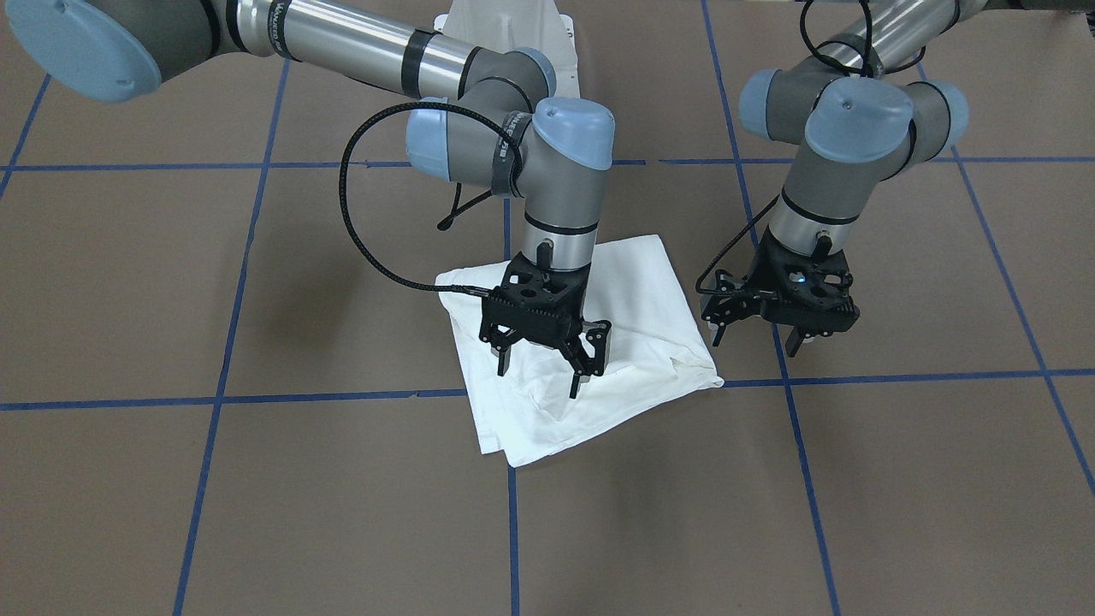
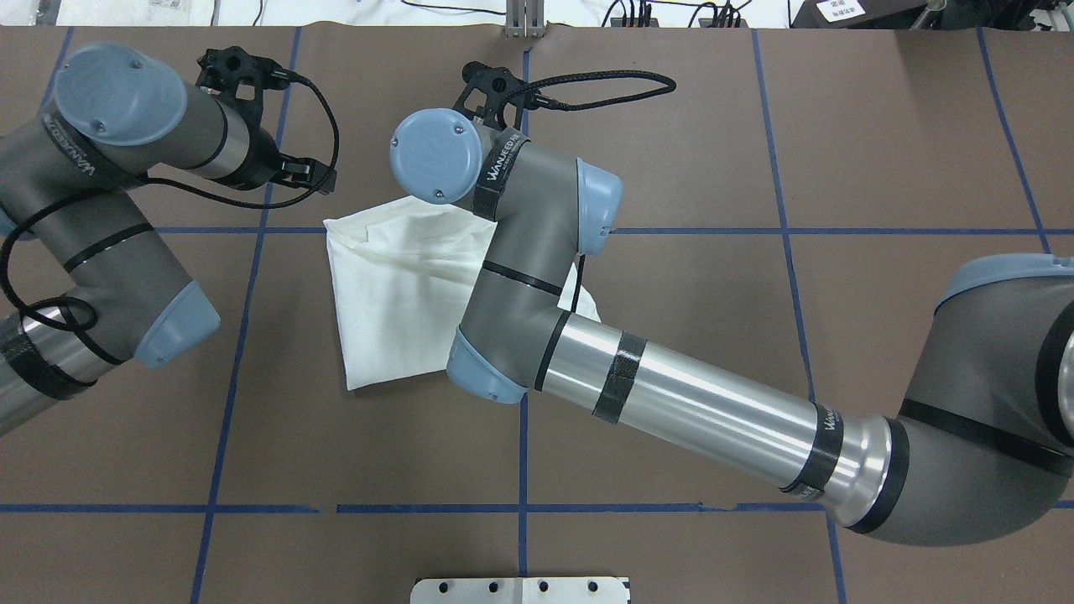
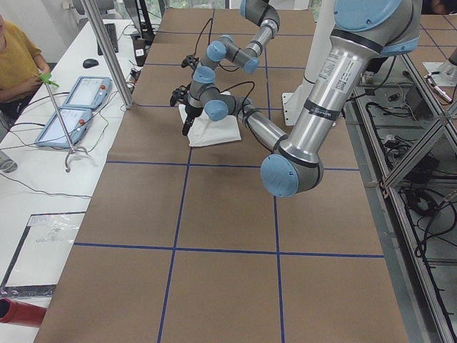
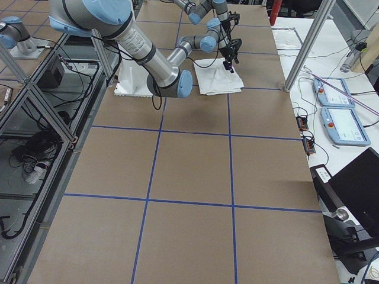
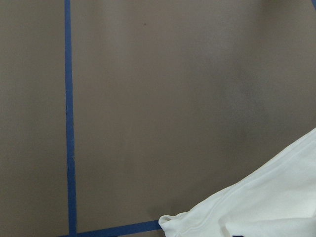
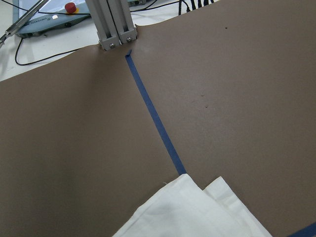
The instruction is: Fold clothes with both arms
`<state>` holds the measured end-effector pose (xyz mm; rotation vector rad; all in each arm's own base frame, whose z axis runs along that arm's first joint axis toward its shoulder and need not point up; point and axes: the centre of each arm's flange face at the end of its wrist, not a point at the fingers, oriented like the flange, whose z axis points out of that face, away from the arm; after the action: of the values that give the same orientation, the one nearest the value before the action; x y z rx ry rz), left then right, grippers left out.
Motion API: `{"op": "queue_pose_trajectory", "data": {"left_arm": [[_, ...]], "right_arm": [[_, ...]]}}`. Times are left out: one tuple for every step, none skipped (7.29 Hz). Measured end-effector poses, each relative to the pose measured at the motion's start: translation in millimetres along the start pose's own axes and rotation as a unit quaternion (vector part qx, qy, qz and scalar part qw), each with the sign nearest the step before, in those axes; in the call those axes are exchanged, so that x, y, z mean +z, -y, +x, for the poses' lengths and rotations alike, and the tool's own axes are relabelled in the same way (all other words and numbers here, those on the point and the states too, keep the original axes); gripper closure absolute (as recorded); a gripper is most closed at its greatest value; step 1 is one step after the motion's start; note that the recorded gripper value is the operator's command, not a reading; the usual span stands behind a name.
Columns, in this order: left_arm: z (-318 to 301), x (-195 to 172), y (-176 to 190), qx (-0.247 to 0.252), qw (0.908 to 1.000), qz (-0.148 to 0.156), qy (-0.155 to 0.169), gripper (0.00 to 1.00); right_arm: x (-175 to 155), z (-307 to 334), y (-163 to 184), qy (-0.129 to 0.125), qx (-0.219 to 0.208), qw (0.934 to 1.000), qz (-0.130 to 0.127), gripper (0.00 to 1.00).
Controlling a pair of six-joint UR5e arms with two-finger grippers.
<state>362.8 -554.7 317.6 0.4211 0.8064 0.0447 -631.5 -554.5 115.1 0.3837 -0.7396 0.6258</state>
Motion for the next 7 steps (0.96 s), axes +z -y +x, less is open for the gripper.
{"op": "queue_pose_trajectory", "data": {"left_arm": [[-1, -1, 1, 0.002, 1.0000, 0.000, -0.001, 0.00], [-1, -2, 1, 0.002, 1.0000, 0.001, -0.001, 0.00], [-2, -3, 2, 0.002, 1.0000, 0.001, -0.001, 0.00], [-2, -3, 2, 0.002, 1.0000, 0.002, -0.001, 0.00], [-2, -3, 2, 0.001, 1.0000, 0.003, -0.001, 0.00], [-2, -4, 3, 0.001, 1.0000, 0.003, -0.001, 0.00], [-1, -6, 3, 0.001, 1.0000, 0.004, -0.002, 0.00]], "right_arm": [[14, 0, -3, 0.000, 0.010, 0.9999, -0.004, 0.19], [29, -2, -6, -0.002, 0.024, 0.9997, -0.006, 0.26], [39, -5, -12, -0.006, 0.033, 0.9994, -0.009, 0.29], [47, -7, -22, -0.013, 0.034, 0.9993, -0.012, 0.30], [52, -10, -31, -0.020, 0.031, 0.9992, -0.015, 0.31], [52, -15, -37, -0.022, 0.029, 0.9992, -0.017, 0.31], [50, -20, -40, -0.023, 0.029, 0.9992, -0.018, 0.41]]}}
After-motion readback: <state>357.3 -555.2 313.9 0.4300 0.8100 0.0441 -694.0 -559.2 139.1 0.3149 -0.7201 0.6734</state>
